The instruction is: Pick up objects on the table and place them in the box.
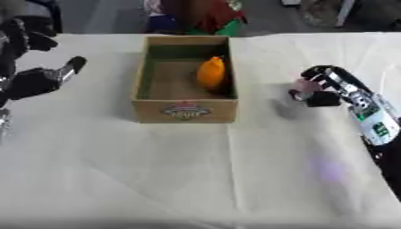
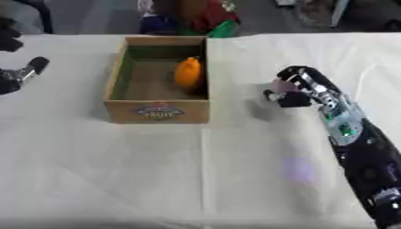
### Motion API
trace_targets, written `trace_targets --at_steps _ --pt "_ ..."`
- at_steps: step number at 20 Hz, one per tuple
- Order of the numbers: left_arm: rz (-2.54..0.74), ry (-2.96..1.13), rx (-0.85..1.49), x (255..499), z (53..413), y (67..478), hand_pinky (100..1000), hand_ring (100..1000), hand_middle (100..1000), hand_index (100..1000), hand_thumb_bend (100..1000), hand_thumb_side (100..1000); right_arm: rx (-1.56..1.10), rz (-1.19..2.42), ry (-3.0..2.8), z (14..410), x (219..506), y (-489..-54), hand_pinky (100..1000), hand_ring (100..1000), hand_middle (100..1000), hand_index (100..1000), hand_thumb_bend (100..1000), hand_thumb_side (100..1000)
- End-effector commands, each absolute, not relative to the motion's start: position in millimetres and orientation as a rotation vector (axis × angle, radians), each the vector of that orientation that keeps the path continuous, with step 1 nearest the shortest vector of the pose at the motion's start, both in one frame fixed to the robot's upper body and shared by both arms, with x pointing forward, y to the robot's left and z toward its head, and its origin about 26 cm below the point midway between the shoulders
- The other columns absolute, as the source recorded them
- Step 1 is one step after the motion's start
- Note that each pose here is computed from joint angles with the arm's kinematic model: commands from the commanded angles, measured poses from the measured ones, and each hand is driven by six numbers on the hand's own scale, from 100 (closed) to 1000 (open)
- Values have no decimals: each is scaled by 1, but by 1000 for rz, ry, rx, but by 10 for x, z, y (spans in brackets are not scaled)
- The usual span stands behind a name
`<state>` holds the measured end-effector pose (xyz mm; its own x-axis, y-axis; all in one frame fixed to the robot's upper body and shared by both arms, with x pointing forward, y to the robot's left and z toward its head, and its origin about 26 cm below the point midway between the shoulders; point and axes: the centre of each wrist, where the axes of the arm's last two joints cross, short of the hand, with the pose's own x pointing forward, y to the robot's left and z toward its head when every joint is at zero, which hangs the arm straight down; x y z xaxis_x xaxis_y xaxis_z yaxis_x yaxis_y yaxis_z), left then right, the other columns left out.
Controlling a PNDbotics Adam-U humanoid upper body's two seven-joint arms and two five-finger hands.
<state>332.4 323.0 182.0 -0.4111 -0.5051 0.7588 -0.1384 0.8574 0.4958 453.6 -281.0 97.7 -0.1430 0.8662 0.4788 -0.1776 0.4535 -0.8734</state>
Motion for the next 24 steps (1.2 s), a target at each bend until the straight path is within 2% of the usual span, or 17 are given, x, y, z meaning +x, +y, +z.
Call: trace_targets --at_steps 1,4,7,8,9,10,15,20,21,22,23,24 --pt "-426 -2008 475 3289 1977 3317 707 634 601 766 558 100 -778 1043 -1462 1198 4573 -2859 596 622 630 727 291 459" --pt "-416 -2008 466 3283 1976 3330 706 634 601 766 553 100 -865 1037 -1500 1255 4574 -2841 543 566 587 682 225 452" --pt "-416 -2006 463 3281 1972 3331 706 634 601 766 552 100 -924 1070 -1513 1234 4578 -2816 623 673 635 738 329 524" --pt "-416 -2005 463 3280 1971 3330 706 634 601 766 551 100 -932 1094 -1505 1218 4581 -2814 666 740 712 800 397 570" --pt "-416 -2005 462 3280 1969 3330 706 634 601 766 550 100 -934 1118 -1493 1203 4583 -2815 674 752 735 820 414 576" --pt "-417 -2004 462 3280 1968 3330 706 634 601 766 549 100 -933 1146 -1474 1174 4584 -2820 706 798 799 879 457 606" --pt "-419 -2001 459 3279 1961 3328 706 634 601 766 547 100 -937 1254 -1365 1115 4588 -2888 725 817 830 893 454 642" --pt "-418 -1995 459 3276 1945 3332 706 634 601 766 545 100 -1008 1267 -1284 1059 4584 -2957 708 800 819 878 457 660" --pt "-418 -1994 459 3276 1941 3332 706 634 601 766 544 100 -1024 1262 -1270 1037 4583 -2973 688 784 808 866 430 648" --pt "-417 -1993 458 3275 1938 3333 706 634 601 766 540 100 -1040 1256 -1260 1017 4583 -2986 664 766 793 849 365 620" --pt "-416 -1992 459 3274 1936 3334 706 634 601 766 541 100 -1058 1249 -1252 996 4582 -2998 655 760 790 846 347 611" --pt "-416 -1991 460 3274 1933 3336 705 634 601 766 539 100 -1076 1241 -1250 985 4583 -3005 612 722 770 822 262 559"
